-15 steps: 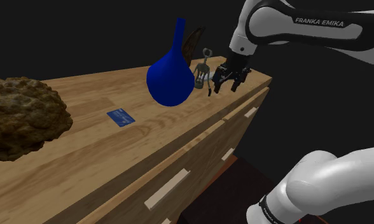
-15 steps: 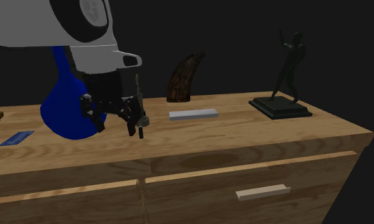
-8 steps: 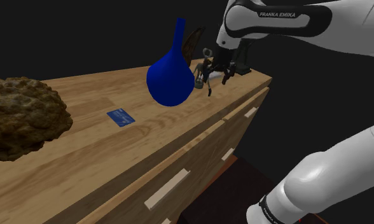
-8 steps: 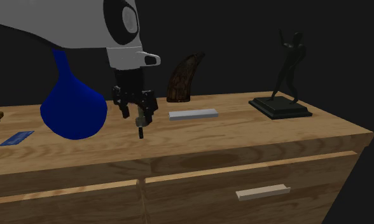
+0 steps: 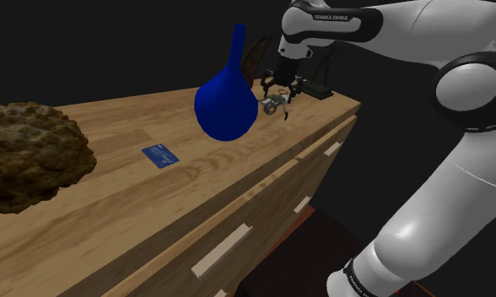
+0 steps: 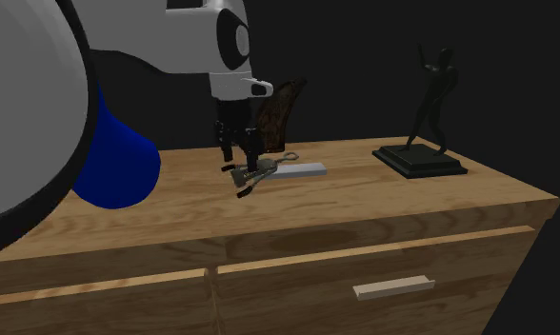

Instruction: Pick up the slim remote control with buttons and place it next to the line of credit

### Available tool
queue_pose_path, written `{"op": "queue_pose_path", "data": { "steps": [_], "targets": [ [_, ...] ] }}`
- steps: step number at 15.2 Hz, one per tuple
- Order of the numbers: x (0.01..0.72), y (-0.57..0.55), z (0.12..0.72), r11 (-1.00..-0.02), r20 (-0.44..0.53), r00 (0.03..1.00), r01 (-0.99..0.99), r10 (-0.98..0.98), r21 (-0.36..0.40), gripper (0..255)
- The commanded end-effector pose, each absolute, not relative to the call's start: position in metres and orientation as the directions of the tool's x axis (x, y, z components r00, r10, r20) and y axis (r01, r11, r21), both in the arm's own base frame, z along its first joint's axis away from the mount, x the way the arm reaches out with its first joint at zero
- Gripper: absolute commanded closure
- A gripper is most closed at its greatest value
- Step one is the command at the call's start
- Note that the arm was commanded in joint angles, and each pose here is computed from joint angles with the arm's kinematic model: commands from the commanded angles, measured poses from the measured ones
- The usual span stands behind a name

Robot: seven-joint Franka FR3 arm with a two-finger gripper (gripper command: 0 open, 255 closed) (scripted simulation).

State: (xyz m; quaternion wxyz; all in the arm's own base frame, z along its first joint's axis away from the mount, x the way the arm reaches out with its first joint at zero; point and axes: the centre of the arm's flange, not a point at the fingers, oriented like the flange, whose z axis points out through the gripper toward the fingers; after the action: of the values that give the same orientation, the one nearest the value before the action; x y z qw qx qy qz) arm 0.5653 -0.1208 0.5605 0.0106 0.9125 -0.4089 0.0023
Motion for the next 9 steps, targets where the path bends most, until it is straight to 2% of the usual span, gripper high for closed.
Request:
{"op": "queue_pose_path", "data": {
  "steps": [1, 9],
  "targets": [
    [0.584, -0.141, 0.558, -0.606, 0.013, 0.606, -0.795, -0.795, 0.017, 0],
    [0.637, -0.233, 0.549, -0.348, 0.01, 0.348, -0.937, -0.937, 0.018, 0]
  ]
}}
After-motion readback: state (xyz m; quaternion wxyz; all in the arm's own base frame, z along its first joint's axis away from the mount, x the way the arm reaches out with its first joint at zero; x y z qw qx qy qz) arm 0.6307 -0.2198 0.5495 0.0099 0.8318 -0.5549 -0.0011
